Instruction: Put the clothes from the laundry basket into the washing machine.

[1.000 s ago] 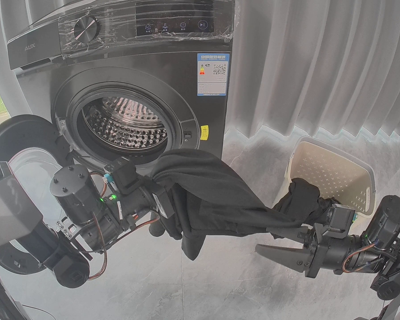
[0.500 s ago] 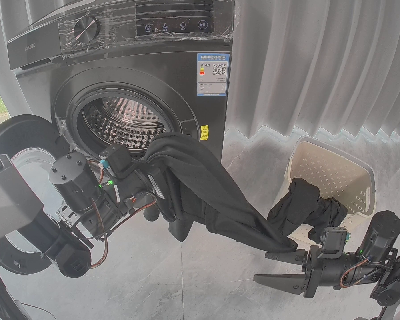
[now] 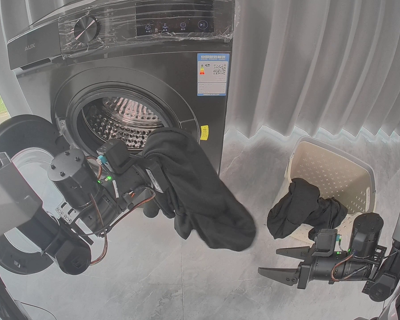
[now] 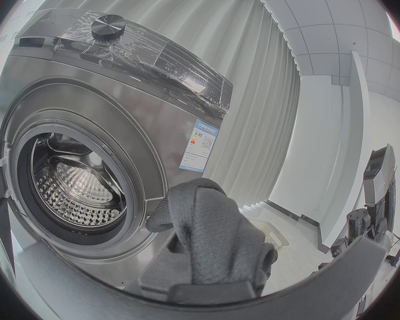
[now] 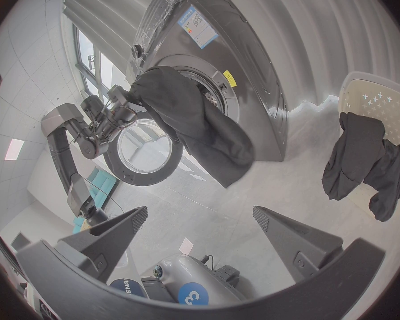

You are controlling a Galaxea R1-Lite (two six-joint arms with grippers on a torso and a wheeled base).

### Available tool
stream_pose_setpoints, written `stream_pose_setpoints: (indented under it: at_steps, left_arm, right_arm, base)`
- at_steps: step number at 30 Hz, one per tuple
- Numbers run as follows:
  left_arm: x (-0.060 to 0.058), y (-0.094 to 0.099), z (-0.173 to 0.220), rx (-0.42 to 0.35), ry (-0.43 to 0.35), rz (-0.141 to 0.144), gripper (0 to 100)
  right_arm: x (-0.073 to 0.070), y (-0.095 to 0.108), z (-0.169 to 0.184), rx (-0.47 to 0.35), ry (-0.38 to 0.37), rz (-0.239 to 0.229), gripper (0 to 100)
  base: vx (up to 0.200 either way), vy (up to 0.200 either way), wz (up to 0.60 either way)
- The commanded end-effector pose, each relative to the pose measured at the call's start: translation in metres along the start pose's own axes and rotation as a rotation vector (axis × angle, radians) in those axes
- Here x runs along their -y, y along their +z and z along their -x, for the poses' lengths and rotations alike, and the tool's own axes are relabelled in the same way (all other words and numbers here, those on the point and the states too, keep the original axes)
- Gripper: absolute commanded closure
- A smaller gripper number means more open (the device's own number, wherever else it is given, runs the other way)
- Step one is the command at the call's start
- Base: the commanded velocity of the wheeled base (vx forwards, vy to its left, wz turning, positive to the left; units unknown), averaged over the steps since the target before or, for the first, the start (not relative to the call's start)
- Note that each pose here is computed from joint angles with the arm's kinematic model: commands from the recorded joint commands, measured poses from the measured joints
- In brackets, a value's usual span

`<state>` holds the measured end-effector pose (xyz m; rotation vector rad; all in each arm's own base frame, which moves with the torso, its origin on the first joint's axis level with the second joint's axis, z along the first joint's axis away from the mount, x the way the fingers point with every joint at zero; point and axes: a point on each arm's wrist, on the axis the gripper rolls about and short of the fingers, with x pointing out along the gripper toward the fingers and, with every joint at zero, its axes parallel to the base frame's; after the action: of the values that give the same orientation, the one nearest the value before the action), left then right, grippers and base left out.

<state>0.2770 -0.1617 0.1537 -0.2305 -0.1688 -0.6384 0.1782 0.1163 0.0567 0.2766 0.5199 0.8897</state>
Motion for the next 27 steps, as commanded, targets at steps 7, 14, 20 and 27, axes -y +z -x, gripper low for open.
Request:
stream_pose_setpoints:
  at_steps: [7, 14, 20, 27]
  left_arm:
    - [0.002, 0.000, 0.001, -0.001, -0.005, 0.001, 100]
    - [0.015, -0.001, 0.002, -0.008, -0.043, 0.012, 100]
    - [0.032, 0.004, 0.005, 0.003, -0.097, 0.024, 100]
    - [0.047, 0.006, 0.010, 0.000, -0.144, 0.035, 100]
  right_arm:
    - [0.010, 0.005, -0.011, 0.027, -0.039, 0.003, 0]
    - [0.002, 0.033, -0.028, 0.146, 0.021, 0.095, 0]
    - [0.001, 0.052, -0.041, 0.223, 0.035, 0.277, 0]
    - [-0.023, 0.072, -0.072, 0.308, 0.147, 0.371, 0]
  base:
    - [0.000, 0.000, 0.00]
    - [0.000, 0.000, 0.00]
    - [0.000, 0.000, 0.00]
    - [0.000, 0.000, 0.00]
